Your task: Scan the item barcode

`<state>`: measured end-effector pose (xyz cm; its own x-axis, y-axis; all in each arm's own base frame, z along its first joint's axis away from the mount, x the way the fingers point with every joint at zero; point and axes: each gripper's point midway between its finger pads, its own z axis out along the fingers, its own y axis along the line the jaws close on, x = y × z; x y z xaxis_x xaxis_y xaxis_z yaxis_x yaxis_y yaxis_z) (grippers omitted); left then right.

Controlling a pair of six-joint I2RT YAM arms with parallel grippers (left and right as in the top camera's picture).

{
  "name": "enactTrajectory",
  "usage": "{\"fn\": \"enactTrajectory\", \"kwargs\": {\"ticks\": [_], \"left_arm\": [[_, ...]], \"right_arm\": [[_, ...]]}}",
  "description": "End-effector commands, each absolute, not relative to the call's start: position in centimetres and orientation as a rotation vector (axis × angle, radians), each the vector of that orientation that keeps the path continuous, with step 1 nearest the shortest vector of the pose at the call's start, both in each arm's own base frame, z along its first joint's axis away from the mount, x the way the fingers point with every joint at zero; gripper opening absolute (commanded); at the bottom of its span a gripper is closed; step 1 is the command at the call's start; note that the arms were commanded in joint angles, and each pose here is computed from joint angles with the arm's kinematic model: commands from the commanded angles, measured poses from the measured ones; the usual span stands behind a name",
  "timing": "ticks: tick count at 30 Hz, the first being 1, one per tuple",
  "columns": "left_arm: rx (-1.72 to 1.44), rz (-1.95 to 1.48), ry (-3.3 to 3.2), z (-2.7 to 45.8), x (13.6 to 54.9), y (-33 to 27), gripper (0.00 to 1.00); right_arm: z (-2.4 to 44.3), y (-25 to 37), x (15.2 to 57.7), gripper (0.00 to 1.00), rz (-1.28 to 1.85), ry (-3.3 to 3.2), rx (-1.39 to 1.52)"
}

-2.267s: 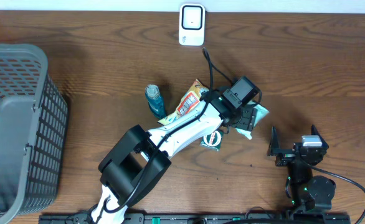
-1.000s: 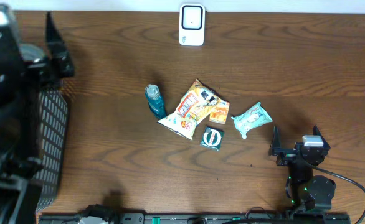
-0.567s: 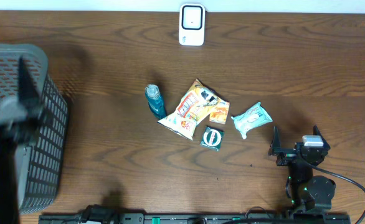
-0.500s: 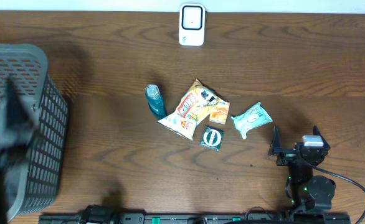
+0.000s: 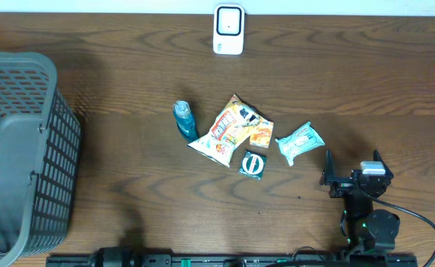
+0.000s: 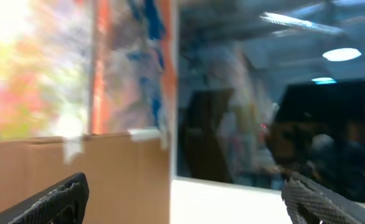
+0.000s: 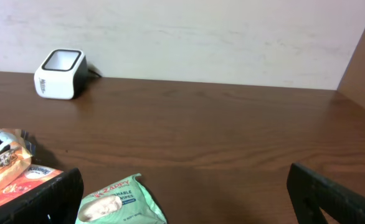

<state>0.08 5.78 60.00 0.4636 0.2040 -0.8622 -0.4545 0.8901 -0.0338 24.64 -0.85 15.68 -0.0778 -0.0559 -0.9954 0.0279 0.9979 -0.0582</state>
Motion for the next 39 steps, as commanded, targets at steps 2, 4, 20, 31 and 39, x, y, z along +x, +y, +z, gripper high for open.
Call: {"fn": "enactTrajectory", "kwargs": {"ticks": [2, 4, 20, 31, 39], "left_arm": [[-0.293, 0.452, 0.885, 62.3, -1.3, 5.4, 0.98], [-0.303, 0.448, 0.848, 63.0, -1.4, 5.5, 0.98], [-0.222, 0.343, 0.922, 52.8, -0.3, 3.7, 0.98], [-0.282, 0.069, 0.978, 48.5, 3.3, 3.0, 0.98], [-0.151, -0.014, 1.105, 45.8, 6.6, 0.7, 0.98]], "right_arm": [[15.5, -0.9, 24.6, 0.99, -0.070, 1.651, -0.018], [15.5, -0.8, 24.6, 0.99, -0.070, 1.651, -0.018], [15.5, -0.8, 24.6, 0.99, -0.070, 1.651, -0.018], [19.0, 1.3, 24.6, 0.99, 0.054, 1.508, -0.085], [24.0, 6.0, 22.8, 0.99, 0.402, 1.308, -0.192]]}}
